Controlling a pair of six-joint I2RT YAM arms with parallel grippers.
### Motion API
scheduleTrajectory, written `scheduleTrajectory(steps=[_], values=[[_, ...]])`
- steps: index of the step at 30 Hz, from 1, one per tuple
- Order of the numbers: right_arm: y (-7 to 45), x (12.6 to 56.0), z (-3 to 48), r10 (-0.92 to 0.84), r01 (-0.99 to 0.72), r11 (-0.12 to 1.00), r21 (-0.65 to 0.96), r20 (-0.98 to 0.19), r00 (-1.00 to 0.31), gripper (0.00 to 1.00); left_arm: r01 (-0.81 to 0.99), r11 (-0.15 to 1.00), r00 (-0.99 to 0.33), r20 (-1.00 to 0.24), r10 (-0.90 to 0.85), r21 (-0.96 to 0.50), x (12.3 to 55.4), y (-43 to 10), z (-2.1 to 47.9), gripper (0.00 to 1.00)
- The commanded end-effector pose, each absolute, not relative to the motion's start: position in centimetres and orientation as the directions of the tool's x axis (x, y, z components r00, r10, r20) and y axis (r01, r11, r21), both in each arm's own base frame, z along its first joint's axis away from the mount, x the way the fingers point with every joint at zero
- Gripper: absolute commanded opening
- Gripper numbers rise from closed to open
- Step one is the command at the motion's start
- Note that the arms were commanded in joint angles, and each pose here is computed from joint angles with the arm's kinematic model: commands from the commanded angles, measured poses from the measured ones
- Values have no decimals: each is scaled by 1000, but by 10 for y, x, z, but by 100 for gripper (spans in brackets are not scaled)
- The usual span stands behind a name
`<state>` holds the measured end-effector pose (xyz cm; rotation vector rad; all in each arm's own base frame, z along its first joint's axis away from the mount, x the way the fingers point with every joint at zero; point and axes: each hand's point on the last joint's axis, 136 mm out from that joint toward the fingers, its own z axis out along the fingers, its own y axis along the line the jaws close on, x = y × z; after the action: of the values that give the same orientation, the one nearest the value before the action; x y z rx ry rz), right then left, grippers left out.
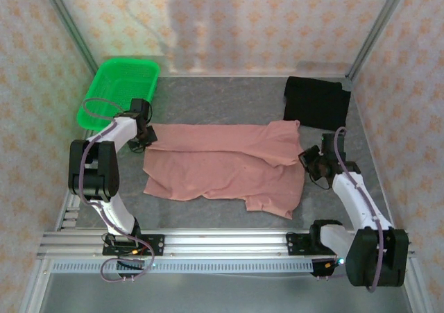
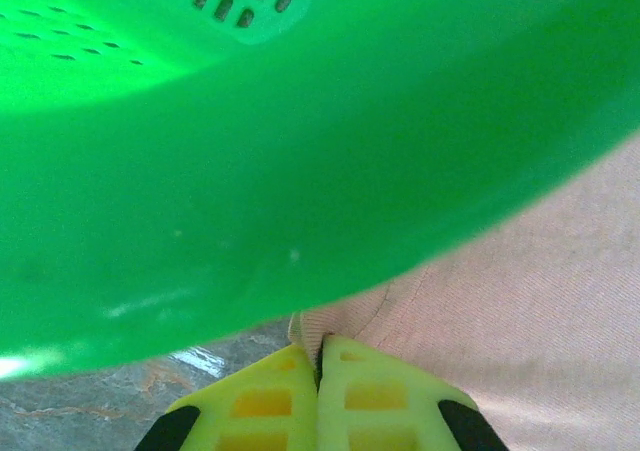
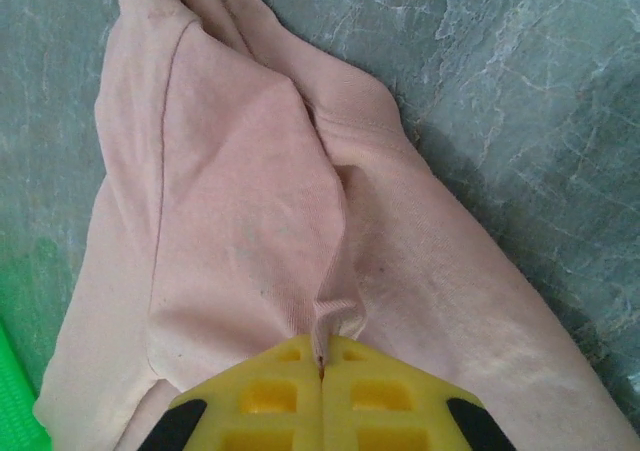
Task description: Fold and stack the t-shirts
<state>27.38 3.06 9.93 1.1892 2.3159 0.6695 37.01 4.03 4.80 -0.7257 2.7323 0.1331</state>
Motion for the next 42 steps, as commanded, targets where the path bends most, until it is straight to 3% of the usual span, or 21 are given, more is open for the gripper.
scheduleTrajectory(steps=[1, 10, 19, 22, 26, 32, 36, 42], values=[[28, 262, 97, 850, 639, 485, 597, -152, -504, 0, -516, 855, -814, -340, -471, 51, 365, 52, 48, 0], [27, 242, 82, 879, 703, 436, 562, -98, -467, 0, -544, 838, -800, -324, -505, 39, 360, 50, 39, 0], [23, 218, 53, 918, 802, 360, 476, -27, -396, 3, -602, 794, -707, -408, -577, -80, 365, 43, 84, 38], [24, 211, 41, 926, 825, 336, 454, 1, -377, 19, -619, 773, -655, -450, -607, -140, 370, 30, 109, 44], [20, 209, 49, 912, 820, 383, 425, -35, -408, 42, -551, 814, -655, -508, -559, -186, 381, -5, 146, 47], [8, 254, 98, 844, 706, 529, 471, -211, -492, 65, -403, 865, -676, -540, -502, -299, 412, -60, 183, 51], [5, 315, 127, 744, 588, 661, 466, -310, -592, 66, -299, 891, -726, -525, -444, -340, 437, -91, 187, 52], [16, 403, 122, 632, 437, 747, 501, -330, -702, 62, -180, 899, -808, -461, -367, -400, 467, -128, 156, 50]])
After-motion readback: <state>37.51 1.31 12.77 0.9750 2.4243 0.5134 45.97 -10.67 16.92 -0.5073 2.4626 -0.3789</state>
